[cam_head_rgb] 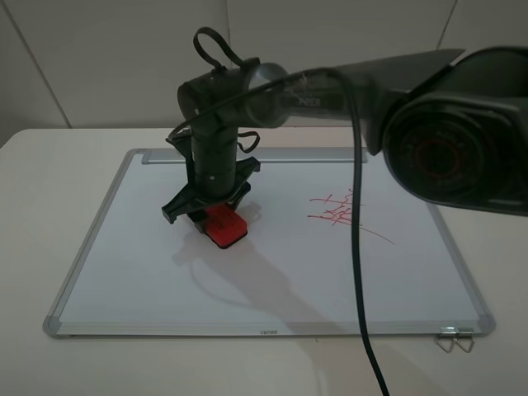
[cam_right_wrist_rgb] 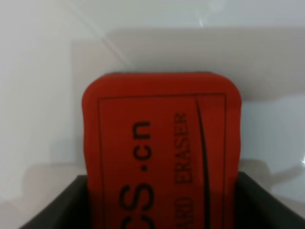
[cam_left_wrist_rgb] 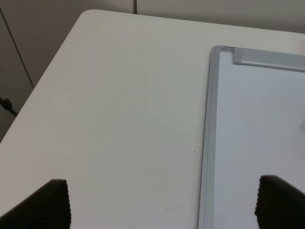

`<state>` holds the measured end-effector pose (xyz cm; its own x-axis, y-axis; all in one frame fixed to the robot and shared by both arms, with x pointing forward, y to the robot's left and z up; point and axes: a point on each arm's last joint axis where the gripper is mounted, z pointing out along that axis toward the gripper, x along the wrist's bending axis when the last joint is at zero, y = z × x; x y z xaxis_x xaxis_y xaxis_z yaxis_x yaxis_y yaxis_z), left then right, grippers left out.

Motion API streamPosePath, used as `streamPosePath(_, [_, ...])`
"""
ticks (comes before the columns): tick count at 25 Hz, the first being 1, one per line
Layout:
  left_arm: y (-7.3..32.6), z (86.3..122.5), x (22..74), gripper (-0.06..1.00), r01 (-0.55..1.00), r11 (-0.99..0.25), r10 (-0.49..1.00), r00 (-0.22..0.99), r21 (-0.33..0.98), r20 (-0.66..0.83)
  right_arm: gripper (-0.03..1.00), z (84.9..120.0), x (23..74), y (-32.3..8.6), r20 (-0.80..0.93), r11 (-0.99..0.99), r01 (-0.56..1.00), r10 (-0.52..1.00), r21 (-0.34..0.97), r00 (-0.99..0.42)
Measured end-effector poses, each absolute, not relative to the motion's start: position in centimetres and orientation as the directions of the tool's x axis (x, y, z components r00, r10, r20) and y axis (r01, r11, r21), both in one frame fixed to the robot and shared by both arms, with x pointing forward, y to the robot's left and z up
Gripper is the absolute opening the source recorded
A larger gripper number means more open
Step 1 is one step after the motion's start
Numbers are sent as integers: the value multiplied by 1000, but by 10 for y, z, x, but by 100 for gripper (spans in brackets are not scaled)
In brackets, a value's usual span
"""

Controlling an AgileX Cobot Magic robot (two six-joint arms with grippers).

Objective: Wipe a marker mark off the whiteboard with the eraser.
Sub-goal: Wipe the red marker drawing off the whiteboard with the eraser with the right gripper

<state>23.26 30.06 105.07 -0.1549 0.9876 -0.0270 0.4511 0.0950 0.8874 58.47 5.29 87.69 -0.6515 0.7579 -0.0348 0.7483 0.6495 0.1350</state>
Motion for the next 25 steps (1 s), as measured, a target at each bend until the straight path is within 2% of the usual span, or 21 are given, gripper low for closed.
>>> streamPosePath(19, [301, 1051, 233, 77, 451, 95, 988, -155, 887, -27, 50, 864, 633, -40, -50, 489, 868, 872, 84, -486])
streamPosePath(25, [301, 1051, 233, 77, 451, 95, 988, -155, 887, -27, 50, 870, 639, -51, -42, 459, 884, 888, 92, -457])
